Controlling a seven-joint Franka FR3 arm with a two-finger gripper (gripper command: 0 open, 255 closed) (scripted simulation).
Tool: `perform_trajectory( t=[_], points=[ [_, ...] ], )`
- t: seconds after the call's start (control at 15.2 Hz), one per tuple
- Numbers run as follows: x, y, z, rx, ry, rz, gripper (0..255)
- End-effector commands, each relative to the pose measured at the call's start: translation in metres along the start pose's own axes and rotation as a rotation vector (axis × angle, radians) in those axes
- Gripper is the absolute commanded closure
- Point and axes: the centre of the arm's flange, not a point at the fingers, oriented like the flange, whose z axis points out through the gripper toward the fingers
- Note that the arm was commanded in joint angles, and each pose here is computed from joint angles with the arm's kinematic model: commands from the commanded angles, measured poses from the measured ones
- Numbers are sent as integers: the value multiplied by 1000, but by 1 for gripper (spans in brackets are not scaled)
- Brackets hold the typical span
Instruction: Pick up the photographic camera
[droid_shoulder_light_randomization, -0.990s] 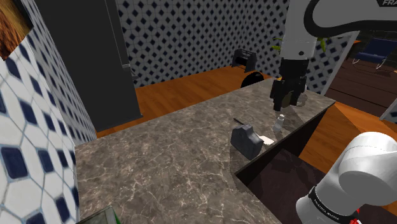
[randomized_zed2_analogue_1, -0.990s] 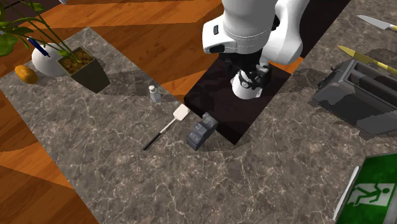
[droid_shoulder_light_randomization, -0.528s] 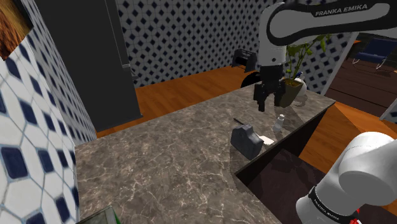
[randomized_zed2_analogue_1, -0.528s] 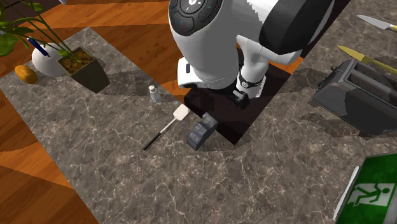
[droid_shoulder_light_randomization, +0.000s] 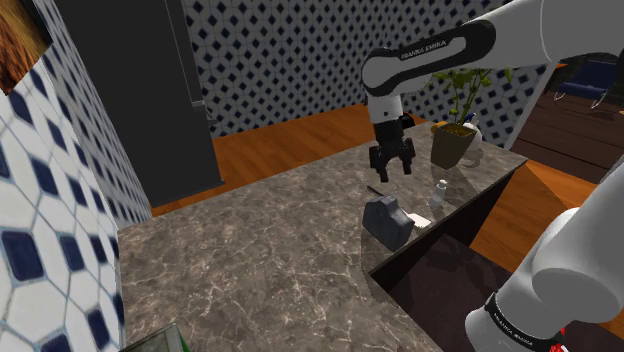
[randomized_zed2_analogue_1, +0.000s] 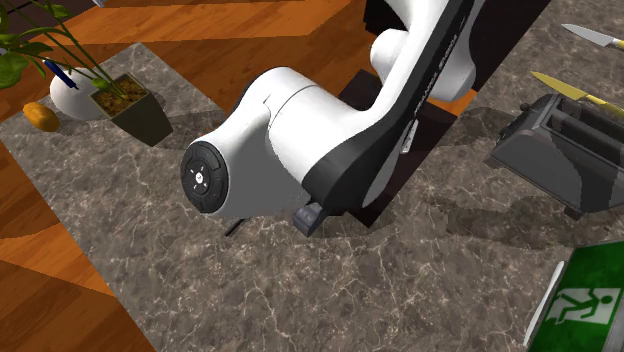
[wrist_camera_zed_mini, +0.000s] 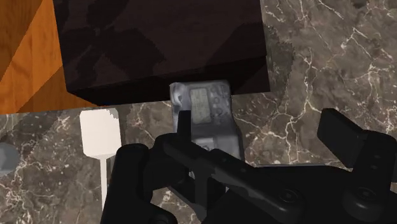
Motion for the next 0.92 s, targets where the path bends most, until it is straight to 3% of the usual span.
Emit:
perform_trajectory(
  t=[0.0, 0.46, 0.86],
  points=[
    [33, 3, 9, -4, -54, 1, 0],
    [141, 10, 53, -18, -229, 6, 0],
    [157, 12, 80, -18, -229, 6, 0]
  ],
)
